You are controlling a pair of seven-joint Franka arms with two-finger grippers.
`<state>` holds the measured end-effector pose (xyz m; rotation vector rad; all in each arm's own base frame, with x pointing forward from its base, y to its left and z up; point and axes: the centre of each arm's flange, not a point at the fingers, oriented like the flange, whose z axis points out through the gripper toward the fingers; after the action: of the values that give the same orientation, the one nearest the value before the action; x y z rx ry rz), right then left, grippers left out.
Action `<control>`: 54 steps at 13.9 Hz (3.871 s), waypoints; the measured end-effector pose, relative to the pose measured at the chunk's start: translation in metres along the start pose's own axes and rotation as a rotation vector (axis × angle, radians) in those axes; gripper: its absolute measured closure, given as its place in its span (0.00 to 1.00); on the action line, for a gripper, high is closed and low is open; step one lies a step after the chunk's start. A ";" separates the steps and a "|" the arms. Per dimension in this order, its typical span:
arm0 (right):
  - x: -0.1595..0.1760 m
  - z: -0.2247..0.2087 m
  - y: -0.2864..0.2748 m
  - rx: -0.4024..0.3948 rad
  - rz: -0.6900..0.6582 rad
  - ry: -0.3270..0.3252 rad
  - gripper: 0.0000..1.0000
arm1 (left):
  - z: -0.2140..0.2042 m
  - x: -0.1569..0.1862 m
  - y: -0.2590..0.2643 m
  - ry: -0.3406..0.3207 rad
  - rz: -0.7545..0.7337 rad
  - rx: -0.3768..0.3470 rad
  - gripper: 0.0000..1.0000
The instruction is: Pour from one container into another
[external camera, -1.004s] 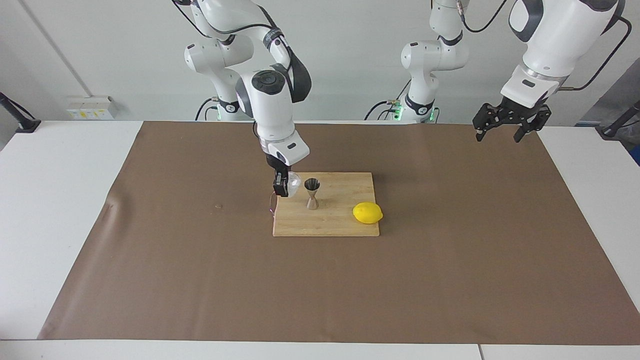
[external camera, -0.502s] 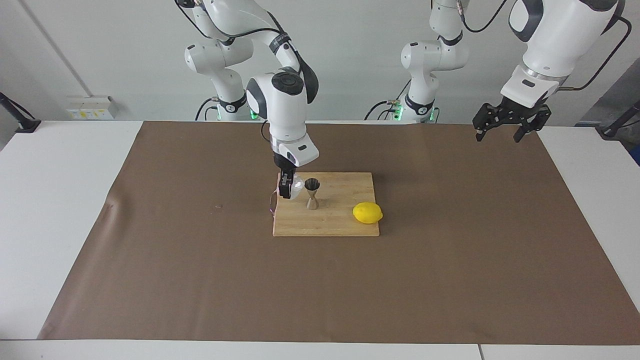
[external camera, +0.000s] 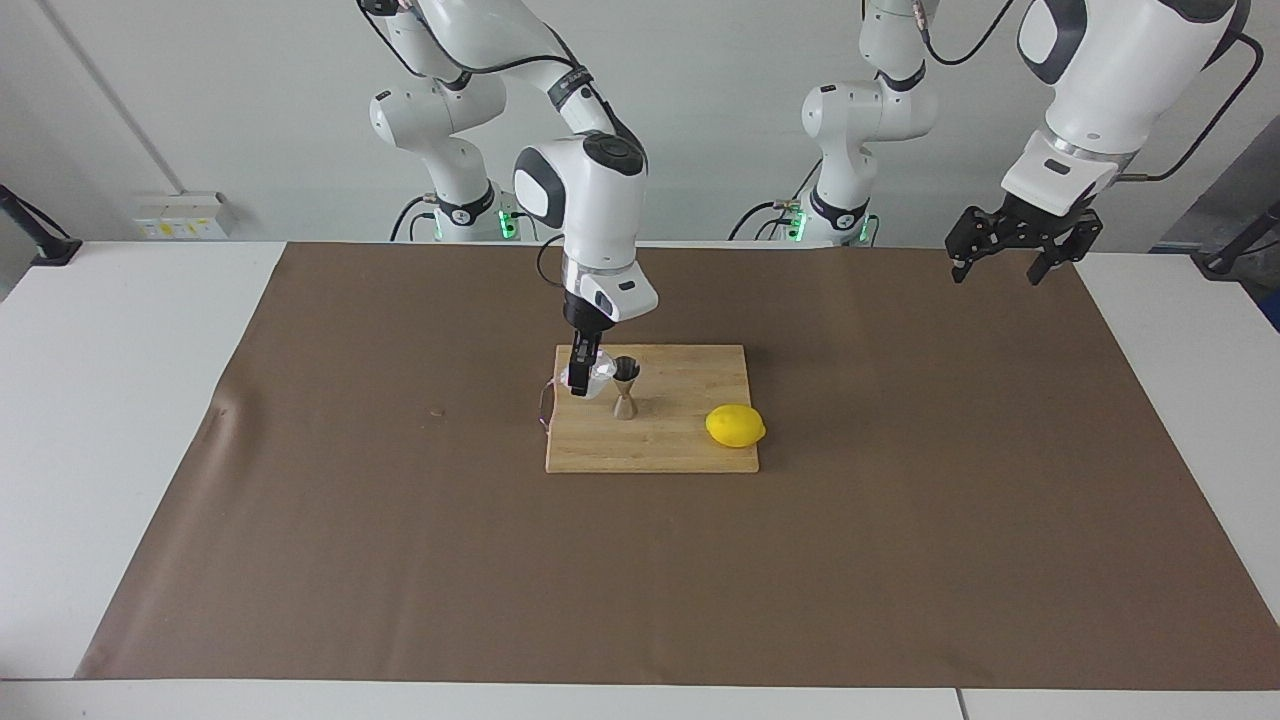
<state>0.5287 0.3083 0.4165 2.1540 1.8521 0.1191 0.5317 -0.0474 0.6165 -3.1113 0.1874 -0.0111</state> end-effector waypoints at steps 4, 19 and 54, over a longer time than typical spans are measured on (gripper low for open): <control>0.015 0.000 -0.011 -0.057 -0.017 -0.038 0.49 | 0.000 0.000 0.000 0.000 0.000 0.000 0.00; 0.024 0.003 -0.031 -0.198 -0.177 -0.152 0.49 | 0.000 0.000 0.000 0.000 0.000 0.000 0.00; 0.035 -0.015 -0.065 -0.384 -0.135 -0.170 0.49 | 0.000 0.000 0.000 0.000 0.000 0.000 0.00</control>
<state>0.4688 0.3531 0.4082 1.7216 1.7096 0.2334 0.5317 -0.0474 0.6165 -3.1113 0.1874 -0.0111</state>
